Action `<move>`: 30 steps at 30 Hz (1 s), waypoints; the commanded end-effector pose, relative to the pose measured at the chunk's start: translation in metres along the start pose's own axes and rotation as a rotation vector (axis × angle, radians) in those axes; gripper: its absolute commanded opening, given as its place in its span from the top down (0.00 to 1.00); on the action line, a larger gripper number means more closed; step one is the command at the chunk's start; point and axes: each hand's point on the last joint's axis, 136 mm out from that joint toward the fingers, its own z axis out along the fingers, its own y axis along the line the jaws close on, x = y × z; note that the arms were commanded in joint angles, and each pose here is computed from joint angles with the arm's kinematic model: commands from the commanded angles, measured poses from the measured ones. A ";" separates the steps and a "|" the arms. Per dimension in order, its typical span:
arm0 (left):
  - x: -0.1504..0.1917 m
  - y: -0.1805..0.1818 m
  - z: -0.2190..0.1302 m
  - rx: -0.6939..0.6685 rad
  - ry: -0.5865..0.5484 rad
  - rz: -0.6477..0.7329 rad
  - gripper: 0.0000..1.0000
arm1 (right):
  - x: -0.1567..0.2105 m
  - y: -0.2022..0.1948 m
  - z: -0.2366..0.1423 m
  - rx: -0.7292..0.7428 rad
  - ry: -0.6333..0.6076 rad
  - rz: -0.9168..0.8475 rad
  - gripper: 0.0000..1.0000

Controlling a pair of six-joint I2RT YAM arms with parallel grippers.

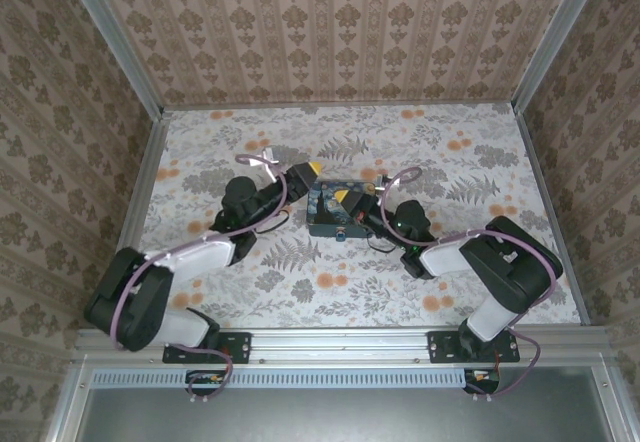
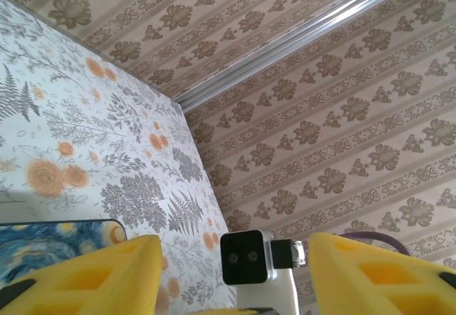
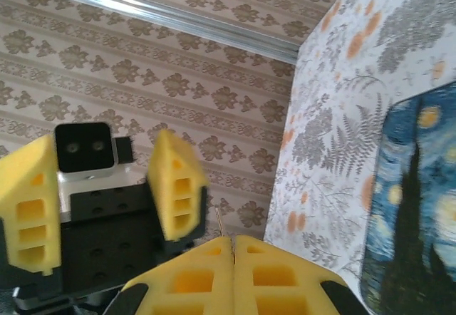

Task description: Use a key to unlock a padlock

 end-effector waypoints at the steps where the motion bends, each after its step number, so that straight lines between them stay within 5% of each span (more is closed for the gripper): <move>1: 0.019 0.002 -0.018 -0.070 0.102 0.055 0.39 | -0.011 0.005 -0.009 -0.013 -0.014 -0.036 1.00; 6: 0.066 0.013 -0.046 -0.242 0.307 0.236 0.33 | -0.023 -0.017 -0.013 0.037 0.014 -0.026 1.00; 16: 0.150 0.052 -0.054 -0.327 0.541 0.404 0.26 | -0.027 -0.042 0.001 0.042 0.069 0.017 1.00; 30: 0.183 0.107 -0.018 -0.346 0.553 0.512 0.27 | -0.028 -0.065 0.007 0.083 0.067 0.041 1.00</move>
